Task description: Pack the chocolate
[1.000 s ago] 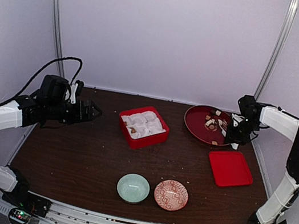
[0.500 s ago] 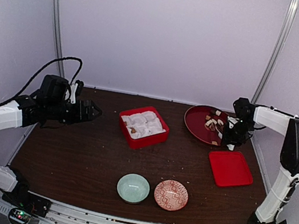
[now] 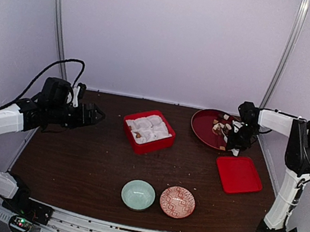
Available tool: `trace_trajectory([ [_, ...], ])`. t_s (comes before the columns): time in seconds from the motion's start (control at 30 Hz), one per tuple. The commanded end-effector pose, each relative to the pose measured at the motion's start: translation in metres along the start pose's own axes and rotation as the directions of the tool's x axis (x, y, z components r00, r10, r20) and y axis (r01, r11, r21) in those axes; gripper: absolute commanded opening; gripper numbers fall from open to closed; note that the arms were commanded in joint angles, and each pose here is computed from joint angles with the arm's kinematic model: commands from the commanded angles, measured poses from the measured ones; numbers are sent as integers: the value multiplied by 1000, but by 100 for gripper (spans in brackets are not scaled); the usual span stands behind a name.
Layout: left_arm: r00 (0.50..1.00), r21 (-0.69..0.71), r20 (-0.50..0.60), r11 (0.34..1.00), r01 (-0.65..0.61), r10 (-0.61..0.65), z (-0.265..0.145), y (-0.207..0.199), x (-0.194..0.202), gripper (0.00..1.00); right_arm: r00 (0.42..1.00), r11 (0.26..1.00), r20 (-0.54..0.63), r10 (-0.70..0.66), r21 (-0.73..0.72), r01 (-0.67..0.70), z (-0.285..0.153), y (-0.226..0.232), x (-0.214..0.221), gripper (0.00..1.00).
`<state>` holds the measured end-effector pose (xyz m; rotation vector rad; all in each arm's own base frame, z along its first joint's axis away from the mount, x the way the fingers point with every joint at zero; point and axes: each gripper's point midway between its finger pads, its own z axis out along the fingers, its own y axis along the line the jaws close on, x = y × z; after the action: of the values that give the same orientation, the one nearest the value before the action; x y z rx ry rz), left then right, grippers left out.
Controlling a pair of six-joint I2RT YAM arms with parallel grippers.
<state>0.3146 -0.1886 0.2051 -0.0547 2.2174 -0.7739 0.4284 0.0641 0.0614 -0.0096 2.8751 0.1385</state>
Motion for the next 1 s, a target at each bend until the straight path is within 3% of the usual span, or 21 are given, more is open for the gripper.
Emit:
trace_trajectory([
  [0.0, 999, 21, 45, 1000, -20, 19, 0, -7, -15, 91, 999, 1000, 33, -10, -28, 11, -4, 4, -15, 31],
  [0.3, 999, 18, 46, 1000, -18, 17, 0, -6, -16, 91, 999, 999, 44, -10, -50, 13, -12, 9, -16, 23],
  [0.73, 999, 30, 48, 999, -17, 16, 1, -7, -15, 91, 992, 997, 126, 6, -82, 5, -60, 14, 0, 19],
  [0.97, 999, 33, 49, 999, -18, 16, 0, -7, -14, 91, 984, 980, 175, -19, -193, 53, -92, 42, 2, 18],
])
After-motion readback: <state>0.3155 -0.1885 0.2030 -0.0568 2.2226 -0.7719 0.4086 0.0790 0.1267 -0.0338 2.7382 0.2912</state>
